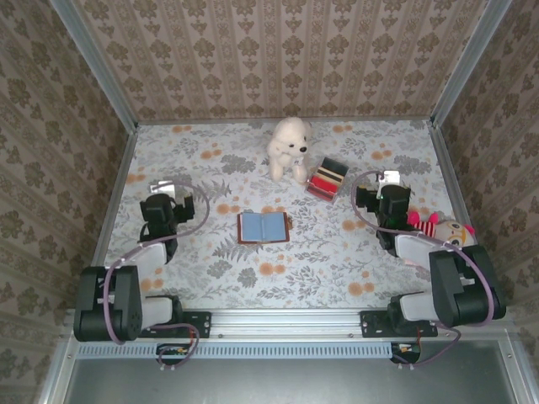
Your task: Take the credit cards out of the card holder
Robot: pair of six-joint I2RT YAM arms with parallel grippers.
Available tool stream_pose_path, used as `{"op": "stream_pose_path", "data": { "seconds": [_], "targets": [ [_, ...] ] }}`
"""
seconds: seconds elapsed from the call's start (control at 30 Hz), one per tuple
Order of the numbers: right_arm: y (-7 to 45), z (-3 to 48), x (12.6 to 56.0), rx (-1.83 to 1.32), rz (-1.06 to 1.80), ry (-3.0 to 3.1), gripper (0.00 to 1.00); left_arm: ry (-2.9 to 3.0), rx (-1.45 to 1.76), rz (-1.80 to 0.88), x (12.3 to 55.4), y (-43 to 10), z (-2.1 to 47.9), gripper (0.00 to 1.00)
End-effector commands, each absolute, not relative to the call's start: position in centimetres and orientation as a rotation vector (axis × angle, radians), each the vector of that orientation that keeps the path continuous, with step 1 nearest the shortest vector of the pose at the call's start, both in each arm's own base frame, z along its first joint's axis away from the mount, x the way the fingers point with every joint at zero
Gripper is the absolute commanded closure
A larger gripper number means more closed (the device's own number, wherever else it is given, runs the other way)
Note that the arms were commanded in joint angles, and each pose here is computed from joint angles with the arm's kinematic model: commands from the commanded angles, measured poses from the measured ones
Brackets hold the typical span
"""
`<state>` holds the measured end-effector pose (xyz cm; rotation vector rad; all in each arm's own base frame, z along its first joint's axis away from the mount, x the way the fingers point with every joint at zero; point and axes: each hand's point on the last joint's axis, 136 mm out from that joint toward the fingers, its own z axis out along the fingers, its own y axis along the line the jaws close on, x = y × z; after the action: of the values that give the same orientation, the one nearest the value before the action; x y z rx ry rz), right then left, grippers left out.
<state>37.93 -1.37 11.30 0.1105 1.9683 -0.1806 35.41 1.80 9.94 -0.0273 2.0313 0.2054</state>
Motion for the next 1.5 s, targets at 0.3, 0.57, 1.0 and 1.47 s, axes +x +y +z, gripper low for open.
{"op": "stream_pose_path", "data": {
  "seconds": [0.3,0.57,1.0,1.47],
  "targets": [
    [-0.1,10.0,39.7,0.04,-0.055,1.898,0.0,1.885,0.139,0.075,37.8,-0.8,12.4,0.0],
    [-0.5,10.0,39.6,0.063,-0.059,1.896,0.0,1.866,0.168,0.034,38.9,-1.6,10.4,0.0],
    [-0.8,9.8,39.9,0.083,-0.065,1.915,0.0,1.928,0.123,0.061,39.9,-0.9,9.4,0.0],
    [-0.8,9.8,39.9,0.082,-0.065,1.913,0.0,1.937,0.121,0.049,40.1,-0.9,9.3,0.0]
  ]
}}
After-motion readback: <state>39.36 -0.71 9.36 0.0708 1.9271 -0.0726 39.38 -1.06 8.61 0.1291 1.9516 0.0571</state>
